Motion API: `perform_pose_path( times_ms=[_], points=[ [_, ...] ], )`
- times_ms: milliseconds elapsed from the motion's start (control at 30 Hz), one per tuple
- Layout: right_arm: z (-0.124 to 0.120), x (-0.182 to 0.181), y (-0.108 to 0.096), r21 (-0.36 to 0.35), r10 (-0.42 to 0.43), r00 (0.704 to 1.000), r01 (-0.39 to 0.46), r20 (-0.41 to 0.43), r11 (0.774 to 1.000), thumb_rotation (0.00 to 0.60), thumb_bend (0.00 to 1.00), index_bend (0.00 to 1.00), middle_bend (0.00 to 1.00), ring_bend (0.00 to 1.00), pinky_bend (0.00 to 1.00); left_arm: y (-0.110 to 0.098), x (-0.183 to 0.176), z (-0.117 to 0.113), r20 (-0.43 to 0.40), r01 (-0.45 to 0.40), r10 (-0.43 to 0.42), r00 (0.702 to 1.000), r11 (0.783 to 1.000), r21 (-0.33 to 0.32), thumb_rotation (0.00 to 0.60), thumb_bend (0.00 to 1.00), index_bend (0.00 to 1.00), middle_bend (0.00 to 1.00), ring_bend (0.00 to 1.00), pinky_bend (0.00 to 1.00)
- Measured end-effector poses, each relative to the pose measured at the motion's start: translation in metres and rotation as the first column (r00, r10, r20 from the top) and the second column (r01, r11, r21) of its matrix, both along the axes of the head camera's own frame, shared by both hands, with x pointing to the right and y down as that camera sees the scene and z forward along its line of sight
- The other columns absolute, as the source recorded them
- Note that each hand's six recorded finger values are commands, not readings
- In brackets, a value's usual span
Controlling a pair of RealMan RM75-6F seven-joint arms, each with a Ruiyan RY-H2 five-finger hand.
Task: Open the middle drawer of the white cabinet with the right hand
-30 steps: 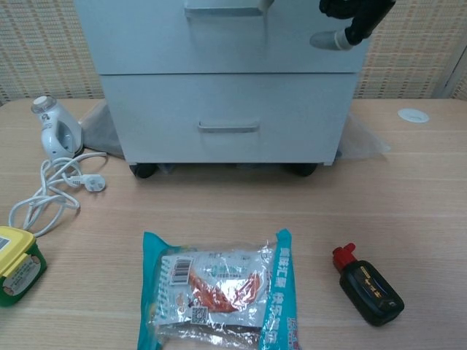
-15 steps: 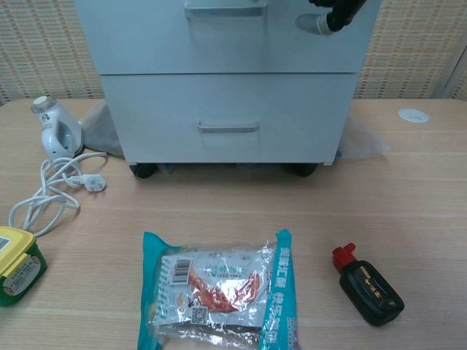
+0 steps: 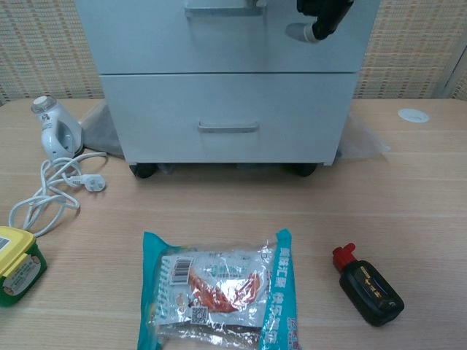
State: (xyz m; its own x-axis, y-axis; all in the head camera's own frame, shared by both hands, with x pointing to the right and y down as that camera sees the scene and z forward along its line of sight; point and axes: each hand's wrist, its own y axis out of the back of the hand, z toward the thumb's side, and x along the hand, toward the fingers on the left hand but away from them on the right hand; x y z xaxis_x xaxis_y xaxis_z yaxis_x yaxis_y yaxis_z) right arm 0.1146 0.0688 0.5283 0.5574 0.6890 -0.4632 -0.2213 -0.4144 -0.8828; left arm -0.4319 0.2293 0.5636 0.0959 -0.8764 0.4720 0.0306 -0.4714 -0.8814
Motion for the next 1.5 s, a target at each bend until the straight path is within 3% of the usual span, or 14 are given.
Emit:
perform_pose_path(
  times_ms=[800,1500],
  points=[
    [0.003,0.004,0.003,0.006,-0.016,1.0,0.016,-0.009,1.0,0.6,0.42,0.2,0.92,0.96,0.79,0.0,0.002,0.0,0.003,-0.002,0.002,1.0,1.0,-0.001,0.6,0.29,0.0,0.0,0.0,0.09],
    [-0.006,0.019,0.039,0.007,-0.081,0.996,0.082,-0.048,0.997,0.6,0.42,0.2,0.92,0.96,0.79,0.0,0.004,0.0,0.002,-0.006,0.006,1.0,1.0,-0.005,0.6,0.29,0.0,0.0,0.0,0.09]
  ],
)
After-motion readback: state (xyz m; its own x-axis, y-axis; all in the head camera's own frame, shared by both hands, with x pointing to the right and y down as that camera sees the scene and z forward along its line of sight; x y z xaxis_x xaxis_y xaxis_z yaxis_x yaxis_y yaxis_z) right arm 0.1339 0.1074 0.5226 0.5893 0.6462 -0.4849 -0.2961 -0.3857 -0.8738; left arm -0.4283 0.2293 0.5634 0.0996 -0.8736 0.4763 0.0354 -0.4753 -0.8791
